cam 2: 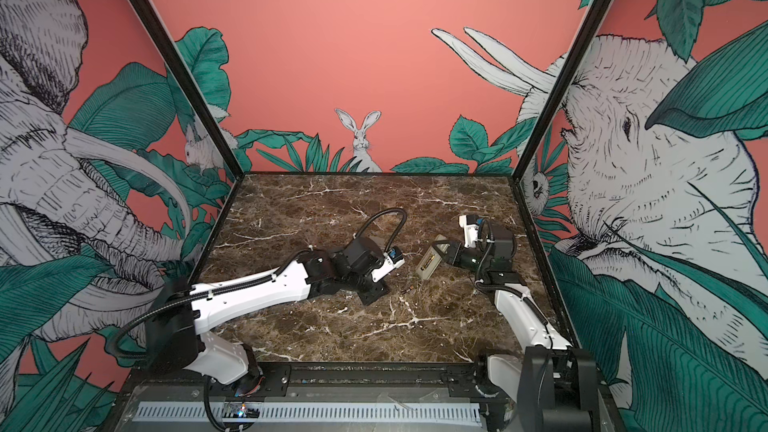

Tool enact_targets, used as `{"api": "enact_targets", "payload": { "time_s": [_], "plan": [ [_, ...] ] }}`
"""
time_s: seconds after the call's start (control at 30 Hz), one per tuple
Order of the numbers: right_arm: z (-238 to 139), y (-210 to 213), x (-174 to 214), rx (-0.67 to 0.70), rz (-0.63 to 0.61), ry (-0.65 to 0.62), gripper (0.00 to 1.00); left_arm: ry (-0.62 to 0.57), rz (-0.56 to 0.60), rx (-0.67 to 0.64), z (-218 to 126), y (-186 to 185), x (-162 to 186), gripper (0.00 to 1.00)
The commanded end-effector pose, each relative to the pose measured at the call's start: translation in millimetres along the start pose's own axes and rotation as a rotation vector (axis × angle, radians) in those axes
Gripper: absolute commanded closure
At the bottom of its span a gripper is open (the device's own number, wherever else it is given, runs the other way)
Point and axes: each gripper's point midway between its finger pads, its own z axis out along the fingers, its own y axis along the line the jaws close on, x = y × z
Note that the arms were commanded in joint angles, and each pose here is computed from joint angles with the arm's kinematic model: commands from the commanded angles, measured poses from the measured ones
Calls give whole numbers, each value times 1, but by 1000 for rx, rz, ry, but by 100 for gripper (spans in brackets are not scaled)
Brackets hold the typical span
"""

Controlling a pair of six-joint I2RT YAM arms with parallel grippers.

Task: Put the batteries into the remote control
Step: 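Move the open left gripper away from the remote toward the small battery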

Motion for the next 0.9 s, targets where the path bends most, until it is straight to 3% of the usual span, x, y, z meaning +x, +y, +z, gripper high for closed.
{"api": "enact_targets", "payload": {
  "time_s": [0.0, 0.57, 0.87],
  "plan": [
    [0, -4, -4, 14, -32, -34, 100, -11, -51, -6, 1, 9, -20, 56],
    [-5, -41, 2, 145, -32, -93, 100, 161, -141, 56, 88, 15, -20, 53],
    [-8, -52, 4, 183, -18, -112, 100, 201, -175, 56, 116, 17, -12, 52]
  ]
}}
